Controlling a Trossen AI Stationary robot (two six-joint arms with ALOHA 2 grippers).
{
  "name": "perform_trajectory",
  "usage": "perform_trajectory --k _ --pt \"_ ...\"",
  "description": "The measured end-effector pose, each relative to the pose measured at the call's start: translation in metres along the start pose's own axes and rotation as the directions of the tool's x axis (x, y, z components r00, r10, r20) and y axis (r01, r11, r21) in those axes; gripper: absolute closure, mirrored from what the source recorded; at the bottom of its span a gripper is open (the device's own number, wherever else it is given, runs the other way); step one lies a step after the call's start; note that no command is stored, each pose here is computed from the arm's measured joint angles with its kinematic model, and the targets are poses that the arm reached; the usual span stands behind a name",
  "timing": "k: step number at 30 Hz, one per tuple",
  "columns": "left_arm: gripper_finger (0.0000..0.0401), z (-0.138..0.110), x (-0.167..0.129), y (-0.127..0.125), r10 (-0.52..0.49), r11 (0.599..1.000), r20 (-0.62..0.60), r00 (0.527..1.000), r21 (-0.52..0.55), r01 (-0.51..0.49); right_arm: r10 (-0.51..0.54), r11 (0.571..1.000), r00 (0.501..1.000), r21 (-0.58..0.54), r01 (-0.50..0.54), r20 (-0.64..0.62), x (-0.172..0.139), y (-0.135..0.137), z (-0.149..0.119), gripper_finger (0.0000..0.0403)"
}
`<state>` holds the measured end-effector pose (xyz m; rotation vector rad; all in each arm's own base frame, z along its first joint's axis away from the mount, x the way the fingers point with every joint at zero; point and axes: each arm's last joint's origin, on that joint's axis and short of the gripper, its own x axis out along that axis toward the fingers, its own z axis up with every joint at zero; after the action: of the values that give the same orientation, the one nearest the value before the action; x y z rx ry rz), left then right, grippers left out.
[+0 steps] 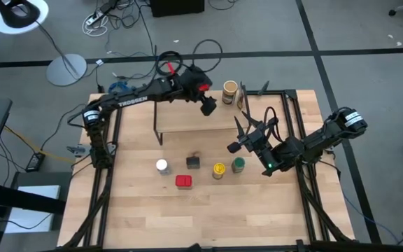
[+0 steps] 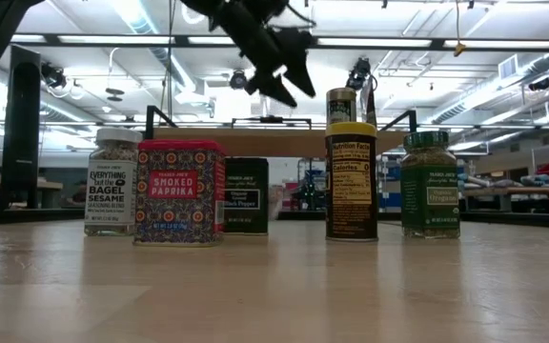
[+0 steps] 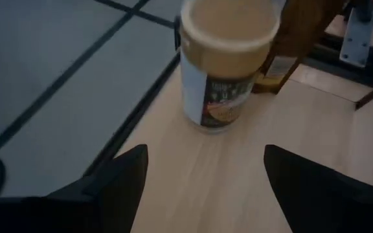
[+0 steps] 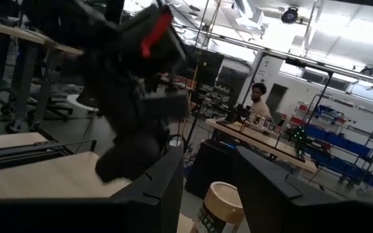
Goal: Shelf spices
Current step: Remove the orange seasoning pack from the shelf
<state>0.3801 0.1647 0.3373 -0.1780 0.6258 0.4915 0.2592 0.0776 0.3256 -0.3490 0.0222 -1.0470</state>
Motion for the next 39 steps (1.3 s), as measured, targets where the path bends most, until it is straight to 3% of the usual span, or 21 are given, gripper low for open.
perform_trajectory --k 5,11,15,19,22,26,31,34,39 --pt "0.0089 0.024 -0.043 -0.003 -0.013 0.999 0.103 0.995 0.052 0.008 0.002 1.000 1.000 -0.012 -0.002 -0.002 -0.001 0.000 0.000 0.0269" --pt "0.0089 0.046 -0.146 0.003 0.005 0.995 0.337 0.941 0.095 -0.039 0.012 1.000 1.000 -0.013 -0.012 0.000 -0.004 0.001 0.001 0.0269" --pt "0.0089 0.036 -0.220 0.007 0.007 0.990 0.393 0.919 0.126 -0.061 0.012 1.000 1.000 -0.014 -0.012 0.000 -0.004 0.001 0.001 0.0269" --pt "0.0089 0.004 -0.253 0.006 0.004 0.986 0.256 0.967 0.161 -0.046 0.012 1.000 1.000 -0.012 -0.012 0.001 -0.004 0.001 0.001 0.0269" --pt "0.0089 -0.027 -0.245 0.000 0.016 0.983 0.076 0.997 0.181 -0.029 0.014 1.000 1.000 -0.012 -0.014 0.005 -0.004 0.001 0.001 0.0269" --pt "0.0090 -0.073 -0.199 -0.019 -0.029 0.966 -0.114 0.993 0.253 0.057 0.009 1.000 1.000 -0.012 -0.009 0.004 -0.002 0.000 0.001 0.0269" --pt "0.0090 -0.131 -0.138 -0.052 -0.147 0.891 -0.284 0.947 0.377 0.252 0.009 1.000 1.000 -0.011 -0.009 0.003 -0.002 0.000 0.001 0.0269" --pt "0.0093 -0.149 -0.120 -0.065 -0.127 0.868 -0.315 0.941 0.423 0.259 0.006 1.000 1.000 -0.003 -0.006 -0.007 -0.003 0.000 0.001 0.0269" --pt "0.0116 -0.149 -0.105 -0.079 -0.148 0.820 -0.266 0.952 0.506 0.269 0.002 1.000 1.000 0.007 -0.002 -0.011 -0.002 0.000 0.000 0.0269"
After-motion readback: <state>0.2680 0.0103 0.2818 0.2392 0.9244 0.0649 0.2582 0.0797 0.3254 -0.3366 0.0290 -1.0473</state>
